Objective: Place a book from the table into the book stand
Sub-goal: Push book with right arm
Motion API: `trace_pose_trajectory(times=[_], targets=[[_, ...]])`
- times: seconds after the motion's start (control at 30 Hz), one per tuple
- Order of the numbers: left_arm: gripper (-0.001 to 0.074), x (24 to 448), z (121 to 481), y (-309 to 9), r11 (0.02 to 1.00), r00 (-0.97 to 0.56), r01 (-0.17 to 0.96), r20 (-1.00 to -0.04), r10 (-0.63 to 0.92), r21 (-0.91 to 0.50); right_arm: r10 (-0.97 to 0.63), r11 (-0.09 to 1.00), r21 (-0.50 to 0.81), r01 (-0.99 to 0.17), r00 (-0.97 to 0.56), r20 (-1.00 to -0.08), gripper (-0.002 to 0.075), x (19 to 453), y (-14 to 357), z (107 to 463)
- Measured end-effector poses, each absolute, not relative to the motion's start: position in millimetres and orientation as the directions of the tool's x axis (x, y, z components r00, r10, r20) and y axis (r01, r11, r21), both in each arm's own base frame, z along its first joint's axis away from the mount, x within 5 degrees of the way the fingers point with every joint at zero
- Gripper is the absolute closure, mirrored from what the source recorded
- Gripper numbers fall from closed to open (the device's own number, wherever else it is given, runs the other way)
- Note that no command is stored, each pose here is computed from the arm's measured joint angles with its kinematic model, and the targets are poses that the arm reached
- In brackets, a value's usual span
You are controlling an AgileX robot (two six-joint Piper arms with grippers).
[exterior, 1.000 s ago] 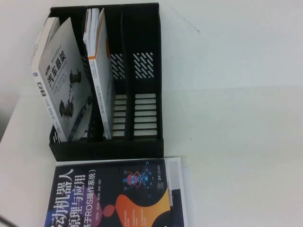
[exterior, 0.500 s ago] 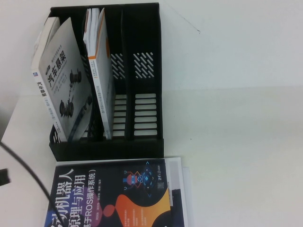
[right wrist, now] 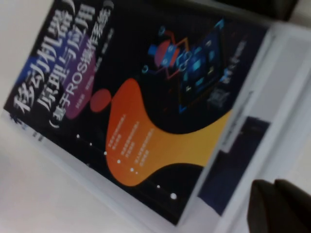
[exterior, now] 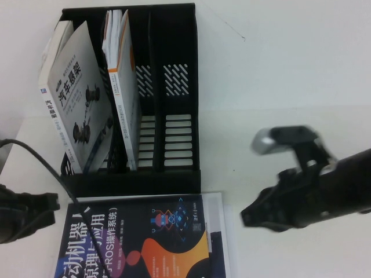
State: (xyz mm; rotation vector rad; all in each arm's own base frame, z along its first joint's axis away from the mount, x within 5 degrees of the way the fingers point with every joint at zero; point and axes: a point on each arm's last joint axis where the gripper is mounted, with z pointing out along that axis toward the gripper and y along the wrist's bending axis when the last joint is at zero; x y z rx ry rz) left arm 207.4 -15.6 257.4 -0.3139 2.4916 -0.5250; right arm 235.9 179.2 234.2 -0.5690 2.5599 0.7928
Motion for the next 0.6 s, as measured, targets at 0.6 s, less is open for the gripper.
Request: trace_pose_trajectory(times=[0.6], targets=[[0.0738,230,231,37,0.783,-0.775,-0.215,-0.386,-0.501,-0.584,-0.360,0.779,0.425,-0.461,-0.884,-0.299,0.0726,260,230,154]])
